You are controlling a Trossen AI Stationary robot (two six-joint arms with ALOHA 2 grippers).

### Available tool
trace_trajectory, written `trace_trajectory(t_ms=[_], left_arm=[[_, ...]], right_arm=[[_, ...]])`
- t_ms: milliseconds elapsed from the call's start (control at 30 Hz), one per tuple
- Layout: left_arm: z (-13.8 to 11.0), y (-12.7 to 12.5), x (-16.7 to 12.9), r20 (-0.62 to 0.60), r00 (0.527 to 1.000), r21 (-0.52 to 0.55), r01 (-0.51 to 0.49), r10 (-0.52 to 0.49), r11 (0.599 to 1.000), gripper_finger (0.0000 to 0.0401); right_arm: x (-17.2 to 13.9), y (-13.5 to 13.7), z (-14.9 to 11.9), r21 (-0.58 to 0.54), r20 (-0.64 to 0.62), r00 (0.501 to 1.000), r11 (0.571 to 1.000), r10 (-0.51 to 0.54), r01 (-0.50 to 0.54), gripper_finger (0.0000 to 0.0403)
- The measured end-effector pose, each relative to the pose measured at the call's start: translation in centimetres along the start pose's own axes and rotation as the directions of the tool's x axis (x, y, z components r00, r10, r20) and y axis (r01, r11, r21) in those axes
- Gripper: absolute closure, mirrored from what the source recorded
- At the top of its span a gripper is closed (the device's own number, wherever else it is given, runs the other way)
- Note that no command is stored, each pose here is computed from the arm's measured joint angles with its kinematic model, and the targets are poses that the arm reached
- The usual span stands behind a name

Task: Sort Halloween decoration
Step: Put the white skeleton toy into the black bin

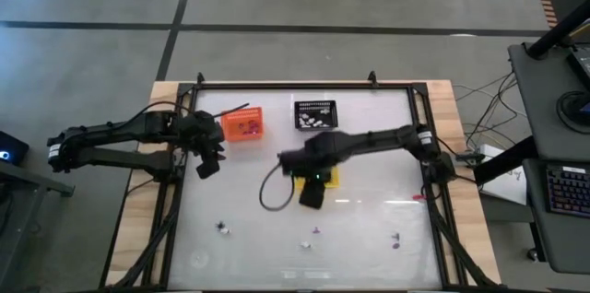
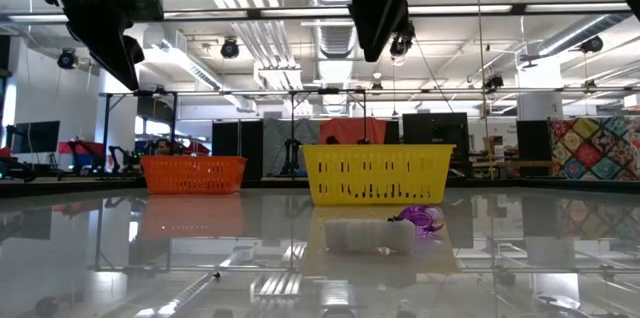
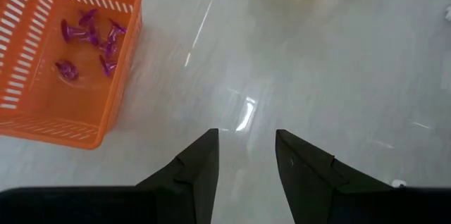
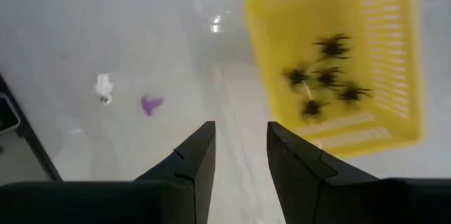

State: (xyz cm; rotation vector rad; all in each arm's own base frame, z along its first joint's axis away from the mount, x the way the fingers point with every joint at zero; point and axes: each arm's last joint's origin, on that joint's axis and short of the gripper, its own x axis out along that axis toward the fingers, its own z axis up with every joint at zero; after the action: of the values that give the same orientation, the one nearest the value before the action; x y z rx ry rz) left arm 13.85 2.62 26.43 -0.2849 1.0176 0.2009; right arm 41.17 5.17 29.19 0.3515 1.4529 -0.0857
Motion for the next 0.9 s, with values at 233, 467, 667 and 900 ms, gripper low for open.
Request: trace_trajectory(t_ms=[233,467,667,900], left_arm=[[0.0,0.0,0.0,-0.004,1.000,-0.018,-0.001,0.001,1.000,0.0278],[0.0,0.0,0.0,-0.006,1.000,-0.025,-0.002,0.002,1.000,0.0278],[0.0,0.0,0.0,-0.006,1.000,-0.050,-0.002,0.002,0.999,0.0278],[0.0,0.0,0.1,-0.009,1.000,-0.067,-0.004,0.003,0.998,0.0278]], right_arm=[[2.3,4.4,-1.5,-0.118,-0.002,0.995,0.988,0.102,-0.101,0.0301],[3.7,6.5,-2.8,-0.178,-0.019,0.993,0.977,0.113,-0.114,0.0309],[5.5,8.2,-3.2,-0.213,0.029,0.986,0.965,0.161,-0.152,0.0310],[8.5,9.1,-3.0,-0.153,0.137,0.961,0.964,0.240,-0.219,0.0310]])
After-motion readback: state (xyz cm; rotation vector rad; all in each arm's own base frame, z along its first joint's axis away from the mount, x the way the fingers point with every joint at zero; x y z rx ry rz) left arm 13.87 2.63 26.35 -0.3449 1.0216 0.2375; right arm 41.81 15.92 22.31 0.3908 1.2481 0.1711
